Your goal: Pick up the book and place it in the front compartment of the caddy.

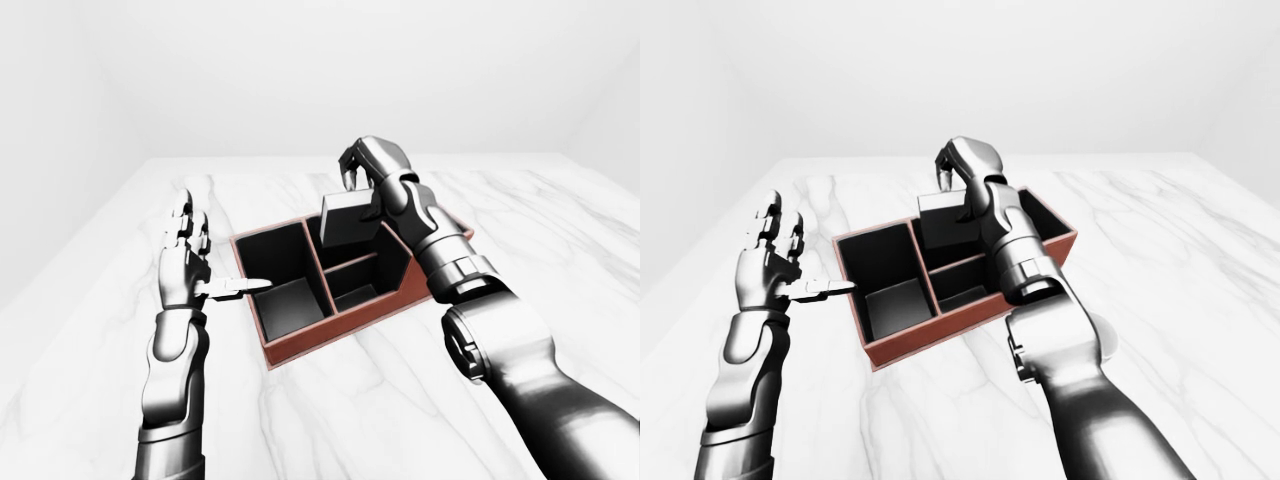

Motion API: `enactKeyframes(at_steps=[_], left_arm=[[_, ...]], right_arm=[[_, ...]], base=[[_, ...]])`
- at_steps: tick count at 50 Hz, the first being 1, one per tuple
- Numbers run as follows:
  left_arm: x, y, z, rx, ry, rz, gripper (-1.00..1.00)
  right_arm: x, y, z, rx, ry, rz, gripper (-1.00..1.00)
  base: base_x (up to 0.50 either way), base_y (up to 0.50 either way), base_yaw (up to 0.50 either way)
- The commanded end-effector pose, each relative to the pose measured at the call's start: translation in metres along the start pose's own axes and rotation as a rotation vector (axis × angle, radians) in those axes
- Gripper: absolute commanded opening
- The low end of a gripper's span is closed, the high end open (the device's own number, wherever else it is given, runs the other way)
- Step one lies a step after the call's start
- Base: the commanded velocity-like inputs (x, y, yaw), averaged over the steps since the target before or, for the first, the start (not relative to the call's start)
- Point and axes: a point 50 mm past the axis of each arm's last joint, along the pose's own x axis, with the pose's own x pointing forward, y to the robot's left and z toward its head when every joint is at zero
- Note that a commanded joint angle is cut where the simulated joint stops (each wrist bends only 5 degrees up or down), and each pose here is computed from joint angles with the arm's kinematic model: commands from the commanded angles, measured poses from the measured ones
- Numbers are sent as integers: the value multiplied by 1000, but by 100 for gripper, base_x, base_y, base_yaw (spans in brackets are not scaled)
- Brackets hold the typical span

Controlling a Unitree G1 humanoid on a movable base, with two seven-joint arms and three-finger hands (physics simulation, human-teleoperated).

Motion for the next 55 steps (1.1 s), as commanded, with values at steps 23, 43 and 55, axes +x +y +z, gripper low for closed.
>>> enactKeyframes(at_steps=[23,43,55], left_arm=[[2,0,0,-1,-2,2,100],[-1,-2,1,-2,-6,-4,100],[-1,-1,2,-1,-7,-4,100]], right_arm=[[2,-2,-1,9,24,-52,-100],[2,2,1,-5,27,-52,-100],[2,6,1,-14,30,-50,-100]], base=[[0,0,0],[0,0,0],[0,0,0]])
